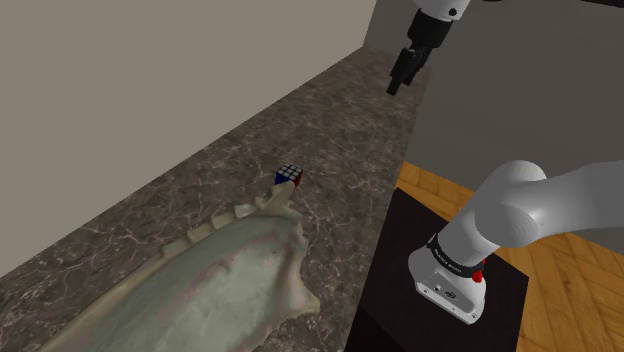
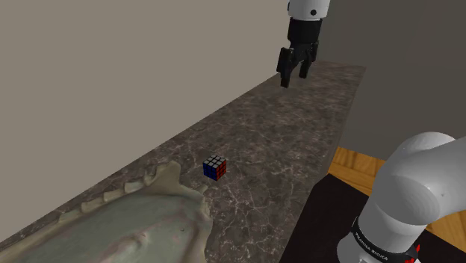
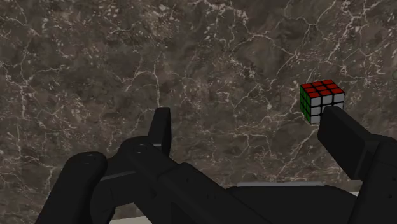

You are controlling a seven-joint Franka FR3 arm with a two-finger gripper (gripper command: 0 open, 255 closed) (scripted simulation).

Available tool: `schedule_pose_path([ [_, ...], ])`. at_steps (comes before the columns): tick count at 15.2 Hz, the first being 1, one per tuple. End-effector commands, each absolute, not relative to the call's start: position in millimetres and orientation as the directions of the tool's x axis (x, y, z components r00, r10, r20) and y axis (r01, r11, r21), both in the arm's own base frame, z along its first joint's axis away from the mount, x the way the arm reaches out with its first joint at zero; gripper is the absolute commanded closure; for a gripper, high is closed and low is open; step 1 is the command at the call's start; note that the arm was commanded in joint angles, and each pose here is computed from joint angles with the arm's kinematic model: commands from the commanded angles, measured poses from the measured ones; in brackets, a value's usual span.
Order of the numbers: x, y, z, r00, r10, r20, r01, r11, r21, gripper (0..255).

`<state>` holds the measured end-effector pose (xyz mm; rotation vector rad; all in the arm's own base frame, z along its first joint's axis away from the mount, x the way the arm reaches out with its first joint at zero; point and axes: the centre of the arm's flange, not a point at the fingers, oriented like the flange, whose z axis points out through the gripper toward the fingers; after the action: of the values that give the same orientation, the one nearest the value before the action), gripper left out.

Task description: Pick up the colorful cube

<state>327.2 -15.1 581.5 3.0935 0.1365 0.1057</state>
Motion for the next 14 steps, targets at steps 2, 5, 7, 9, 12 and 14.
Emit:
schedule_pose_path([
  [2,332.8,-7.9,571.9,0.994,0.089,0.064,0.086,-0.995,0.044,0],
  [5,349.4,13.8,543.2,0.995,0.087,0.056,0.085,-0.996,0.039,0],
  [7,360.4,28.4,524.1,0.995,0.086,0.05,0.085,-0.996,0.035,0],
  [9,371.2,43.0,505.0,0.995,0.085,0.045,0.084,-0.996,0.031,0],
  [12,387.3,65.0,476.3,0.996,0.084,0.037,0.083,-0.996,0.025,0],
  [14,397.9,79.8,457.1,0.996,0.083,0.032,0.082,-0.996,0.021,0],
])
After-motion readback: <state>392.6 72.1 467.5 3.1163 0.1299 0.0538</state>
